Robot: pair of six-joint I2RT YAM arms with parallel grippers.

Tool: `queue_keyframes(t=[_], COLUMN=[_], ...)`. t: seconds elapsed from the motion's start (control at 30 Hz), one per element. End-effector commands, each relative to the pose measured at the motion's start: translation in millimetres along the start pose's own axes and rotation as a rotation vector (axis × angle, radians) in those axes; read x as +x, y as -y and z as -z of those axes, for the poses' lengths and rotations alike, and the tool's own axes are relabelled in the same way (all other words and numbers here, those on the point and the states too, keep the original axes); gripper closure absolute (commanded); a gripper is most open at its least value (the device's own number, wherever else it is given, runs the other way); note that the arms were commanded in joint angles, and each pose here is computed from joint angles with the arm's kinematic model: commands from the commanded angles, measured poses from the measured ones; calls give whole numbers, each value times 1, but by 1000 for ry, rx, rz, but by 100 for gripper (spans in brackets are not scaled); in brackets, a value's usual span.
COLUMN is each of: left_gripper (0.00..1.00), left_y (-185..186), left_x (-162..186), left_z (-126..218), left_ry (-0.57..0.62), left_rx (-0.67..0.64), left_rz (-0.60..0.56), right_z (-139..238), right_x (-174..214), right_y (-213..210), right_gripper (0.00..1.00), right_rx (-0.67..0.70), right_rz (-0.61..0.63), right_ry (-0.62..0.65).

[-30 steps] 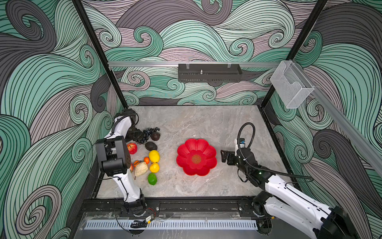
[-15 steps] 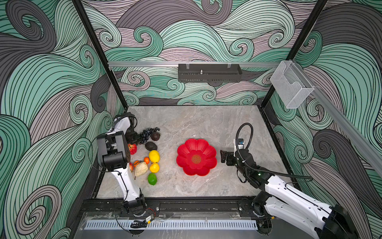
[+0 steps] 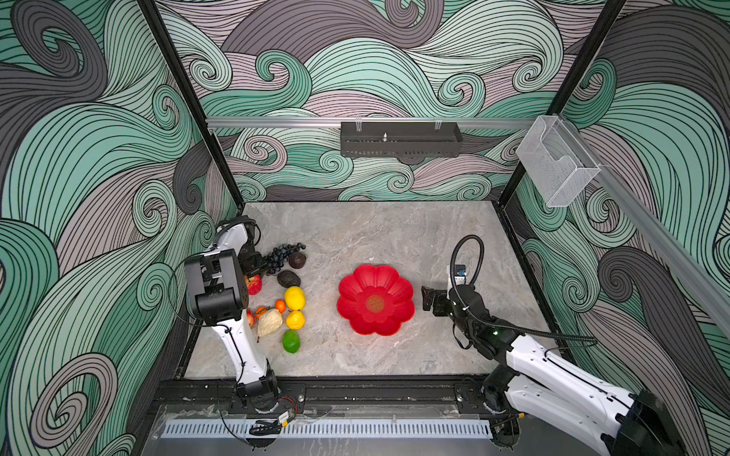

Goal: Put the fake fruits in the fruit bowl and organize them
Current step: 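Lift the red apple with the left gripper and carry it over the bowl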

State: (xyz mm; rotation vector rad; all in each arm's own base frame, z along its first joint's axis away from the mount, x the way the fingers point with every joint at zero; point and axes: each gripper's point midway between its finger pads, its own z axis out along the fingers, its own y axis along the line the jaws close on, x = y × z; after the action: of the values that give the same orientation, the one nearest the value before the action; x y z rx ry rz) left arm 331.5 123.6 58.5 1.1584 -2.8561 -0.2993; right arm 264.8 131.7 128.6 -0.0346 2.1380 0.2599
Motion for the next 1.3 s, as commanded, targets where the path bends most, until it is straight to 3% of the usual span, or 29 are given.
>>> queue_keyframes(t=[0.0,0.33,0.5,0.63,0.77,0.93,1.07,1.27], left_gripper=[38,41,42,41,41,41,41,42], left_y=[0,-9,11,52,101,148,167,182], left_x=[5,13,37,69,113,178,227,272], left_z=[6,70,102,140,180,205,211,204], left_ry=[-1,185,212,248,287,273,275,256], left_rx=[36,90,204,339,431,499,493,458], left_rz=[17,30,-65,-253,-526,-855,-1111,-1292], right_z=[1,-2,-5,-7,-3,4,18,28], right_x=[-2,-1,2,4,1,-5,-8,-8], right_y=[2,-4,-11,-31,-59,-69,-91,-105], right_gripper=[1,1,1,1,2,3,1,1], right_rx=[13,-16,-55,-164,-319,-390,-522,-563], right_rz=[6,-7,-11,-2,17,26,64,155], right_ry=[17,10,6,-8,5,63,138,186])
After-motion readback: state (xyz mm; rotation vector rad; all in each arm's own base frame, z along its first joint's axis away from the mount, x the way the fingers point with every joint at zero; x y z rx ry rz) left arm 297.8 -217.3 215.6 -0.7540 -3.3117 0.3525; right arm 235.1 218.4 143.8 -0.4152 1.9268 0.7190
